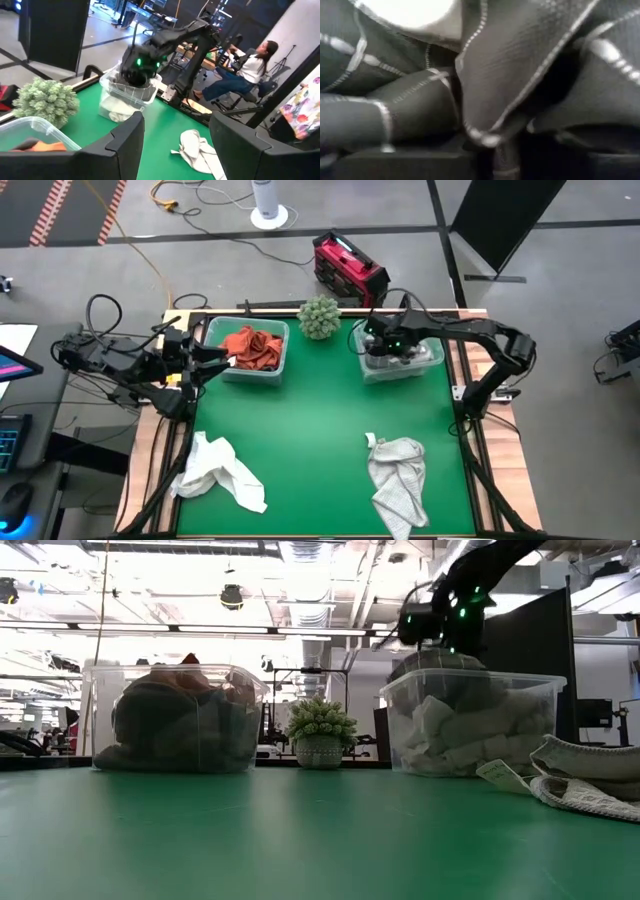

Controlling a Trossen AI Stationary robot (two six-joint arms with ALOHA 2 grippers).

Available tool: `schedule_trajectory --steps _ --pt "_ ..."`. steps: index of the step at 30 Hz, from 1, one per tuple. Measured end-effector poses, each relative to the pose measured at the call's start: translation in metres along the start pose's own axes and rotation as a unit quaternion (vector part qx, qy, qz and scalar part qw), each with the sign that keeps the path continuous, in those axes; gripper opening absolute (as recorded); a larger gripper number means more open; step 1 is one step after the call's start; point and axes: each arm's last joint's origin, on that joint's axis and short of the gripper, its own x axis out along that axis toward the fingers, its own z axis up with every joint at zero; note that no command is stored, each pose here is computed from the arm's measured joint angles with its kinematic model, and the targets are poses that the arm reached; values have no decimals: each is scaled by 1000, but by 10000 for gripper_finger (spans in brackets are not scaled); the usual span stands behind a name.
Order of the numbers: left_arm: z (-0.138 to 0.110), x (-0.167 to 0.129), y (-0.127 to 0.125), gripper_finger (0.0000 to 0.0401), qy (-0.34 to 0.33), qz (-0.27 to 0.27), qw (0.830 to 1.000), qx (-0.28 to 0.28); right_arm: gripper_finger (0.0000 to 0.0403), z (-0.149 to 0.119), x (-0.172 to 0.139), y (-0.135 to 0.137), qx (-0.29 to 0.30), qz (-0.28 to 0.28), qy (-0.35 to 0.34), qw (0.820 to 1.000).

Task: Sort towels by color in basket
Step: Put the black pattern towel into the right transparent bin

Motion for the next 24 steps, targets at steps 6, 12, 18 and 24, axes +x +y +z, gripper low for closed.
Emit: schedule_trajectory --steps 6,12,18,24 --pt "-1 0 -1 212 12 -19 1000 -5 180 4 -61 -24 17 30 -45 998" --pt "-2 0 -1 212 19 -21 1000 6 248 -8 -130 -41 6 78 -125 989" --pt "-4 0 0 212 27 -17 999 19 257 -41 -172 -15 -123 205 -197 951" --pt "-5 0 0 212 36 -26 999 27 233 -64 -169 27 -227 183 -197 936"
